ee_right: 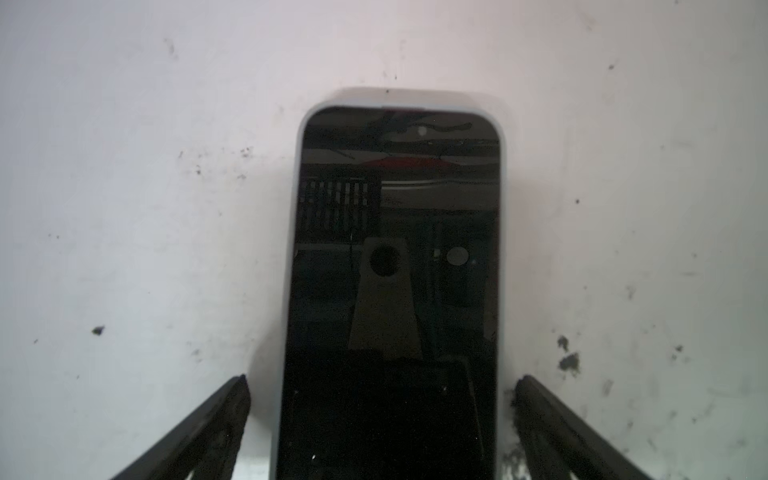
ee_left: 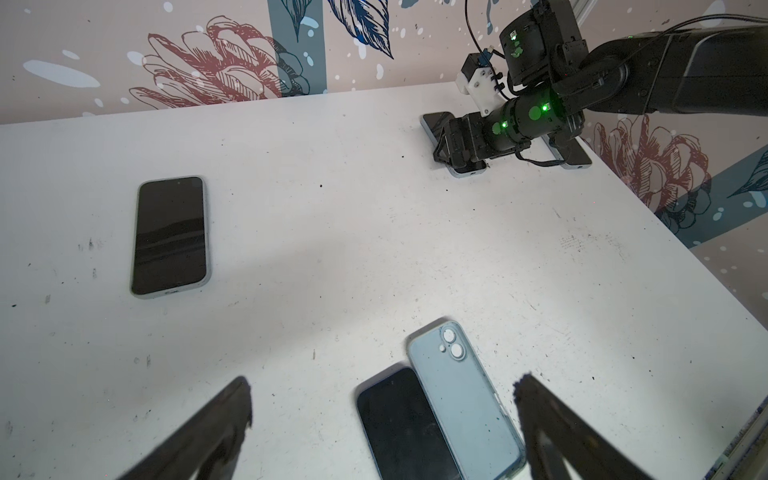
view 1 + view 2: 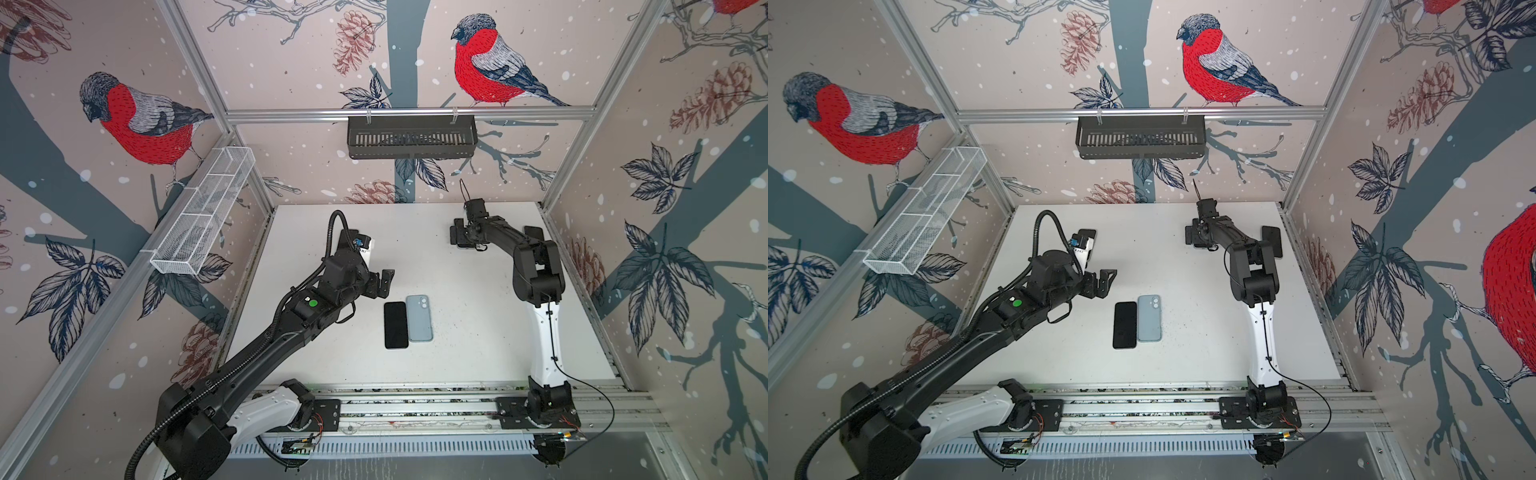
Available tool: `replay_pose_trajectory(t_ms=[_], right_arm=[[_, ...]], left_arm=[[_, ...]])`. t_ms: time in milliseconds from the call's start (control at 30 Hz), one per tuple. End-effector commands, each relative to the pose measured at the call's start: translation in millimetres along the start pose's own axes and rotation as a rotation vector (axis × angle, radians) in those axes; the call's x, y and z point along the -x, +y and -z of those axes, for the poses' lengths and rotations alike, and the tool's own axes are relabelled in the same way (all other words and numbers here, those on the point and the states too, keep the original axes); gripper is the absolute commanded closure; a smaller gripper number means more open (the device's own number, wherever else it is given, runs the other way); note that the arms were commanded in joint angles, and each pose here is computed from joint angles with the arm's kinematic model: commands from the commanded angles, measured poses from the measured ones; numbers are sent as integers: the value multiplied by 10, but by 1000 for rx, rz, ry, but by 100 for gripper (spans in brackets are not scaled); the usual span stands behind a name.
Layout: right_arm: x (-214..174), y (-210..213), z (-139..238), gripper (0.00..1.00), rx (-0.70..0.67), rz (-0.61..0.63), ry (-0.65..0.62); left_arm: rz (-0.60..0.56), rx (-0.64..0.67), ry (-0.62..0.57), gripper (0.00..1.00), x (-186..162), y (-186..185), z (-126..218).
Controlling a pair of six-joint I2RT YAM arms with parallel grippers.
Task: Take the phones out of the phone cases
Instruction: 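Grasp the middle far cased phone with the right gripper while the left arm rises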
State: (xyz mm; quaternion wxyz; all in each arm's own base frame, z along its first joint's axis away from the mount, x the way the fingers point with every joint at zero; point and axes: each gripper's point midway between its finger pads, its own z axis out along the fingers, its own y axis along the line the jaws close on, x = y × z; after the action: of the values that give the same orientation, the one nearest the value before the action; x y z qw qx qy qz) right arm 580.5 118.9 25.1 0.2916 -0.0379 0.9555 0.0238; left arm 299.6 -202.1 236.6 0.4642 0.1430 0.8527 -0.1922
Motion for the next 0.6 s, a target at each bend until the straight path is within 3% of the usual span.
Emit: replay_pose_trajectory(t_ms=[0, 567], right_arm=[[-147, -76, -78, 1, -21, 11, 59], [-289, -30, 49, 23, 22, -8, 67]], left_arm=[[2, -20, -29, 2, 79, -29, -6], [48, -52, -23, 2, 69, 22, -50]])
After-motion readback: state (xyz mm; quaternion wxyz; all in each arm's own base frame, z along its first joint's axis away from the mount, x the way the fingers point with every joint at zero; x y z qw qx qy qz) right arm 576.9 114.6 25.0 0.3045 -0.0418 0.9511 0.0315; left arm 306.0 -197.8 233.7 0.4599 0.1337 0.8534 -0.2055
